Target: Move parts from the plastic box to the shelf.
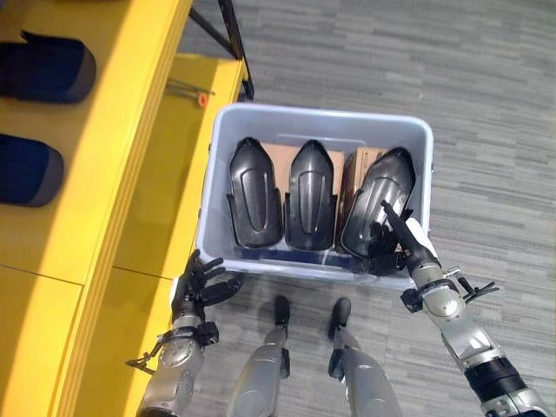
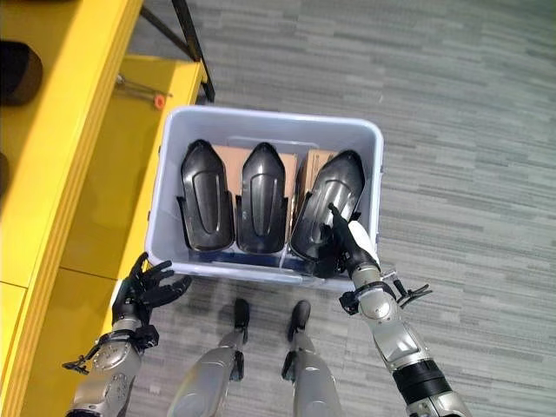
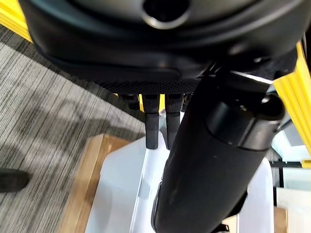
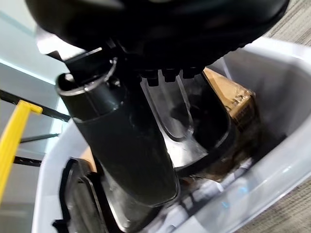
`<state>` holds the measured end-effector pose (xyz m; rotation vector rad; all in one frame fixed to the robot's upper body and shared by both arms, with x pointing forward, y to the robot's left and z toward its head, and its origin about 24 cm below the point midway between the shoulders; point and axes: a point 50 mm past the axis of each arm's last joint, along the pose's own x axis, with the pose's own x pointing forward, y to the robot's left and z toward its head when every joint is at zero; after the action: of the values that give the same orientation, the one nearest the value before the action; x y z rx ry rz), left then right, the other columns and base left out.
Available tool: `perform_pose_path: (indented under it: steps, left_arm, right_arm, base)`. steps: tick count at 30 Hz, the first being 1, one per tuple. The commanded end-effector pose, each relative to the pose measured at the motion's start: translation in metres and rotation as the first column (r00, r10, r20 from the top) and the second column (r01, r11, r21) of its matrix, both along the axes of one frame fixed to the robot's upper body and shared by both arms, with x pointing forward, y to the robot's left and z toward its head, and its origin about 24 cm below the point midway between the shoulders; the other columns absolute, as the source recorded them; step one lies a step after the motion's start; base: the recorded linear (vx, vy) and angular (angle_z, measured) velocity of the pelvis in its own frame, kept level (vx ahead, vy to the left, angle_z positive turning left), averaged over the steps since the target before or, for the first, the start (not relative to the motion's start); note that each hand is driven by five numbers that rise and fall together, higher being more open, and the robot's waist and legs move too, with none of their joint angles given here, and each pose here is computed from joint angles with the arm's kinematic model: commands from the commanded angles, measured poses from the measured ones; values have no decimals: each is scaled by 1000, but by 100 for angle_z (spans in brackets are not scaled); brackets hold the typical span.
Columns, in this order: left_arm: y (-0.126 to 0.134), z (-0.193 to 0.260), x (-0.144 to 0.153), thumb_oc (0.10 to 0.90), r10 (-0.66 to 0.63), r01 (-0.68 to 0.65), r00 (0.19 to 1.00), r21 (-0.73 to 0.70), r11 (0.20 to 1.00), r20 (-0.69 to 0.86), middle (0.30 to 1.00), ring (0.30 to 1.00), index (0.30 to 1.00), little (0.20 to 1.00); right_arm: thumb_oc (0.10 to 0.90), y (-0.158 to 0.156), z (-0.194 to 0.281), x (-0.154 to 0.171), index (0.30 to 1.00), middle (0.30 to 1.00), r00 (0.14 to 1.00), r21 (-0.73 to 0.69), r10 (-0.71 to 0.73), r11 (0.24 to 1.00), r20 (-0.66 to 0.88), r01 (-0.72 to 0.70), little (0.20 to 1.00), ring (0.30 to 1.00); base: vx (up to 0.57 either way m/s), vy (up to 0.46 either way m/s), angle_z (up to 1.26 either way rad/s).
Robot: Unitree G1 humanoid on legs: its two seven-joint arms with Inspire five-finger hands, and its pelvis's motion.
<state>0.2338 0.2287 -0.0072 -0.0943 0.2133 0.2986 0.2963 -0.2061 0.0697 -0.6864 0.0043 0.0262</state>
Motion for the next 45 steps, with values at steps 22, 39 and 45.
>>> perform_pose_path:
  steps: [22,39,45]
  left_arm:
    - [-38,-1,18,900,-49,48,999,-60,997,-11,1000,1000,1000,1000]
    - [-46,7,25,900,-42,44,999,-62,997,29,1000,1000,1000,1000]
    - [-50,12,28,900,-46,50,997,-65,997,54,1000,1000,1000,1000]
  right_arm:
    - [900,21,59,21,1000,1000,923,-169,-37,980,383,109,1000,1000]
    - [900,31,81,32,1000,1000,855,-179,-80,964,513,198,1000,1000]
    - [900,38,86,42,1000,1000,846,-191,-95,955,525,226,1000,1000]
  base:
    - [-14,14,-1]
    - [8,2,0]
    - [1,2,3]
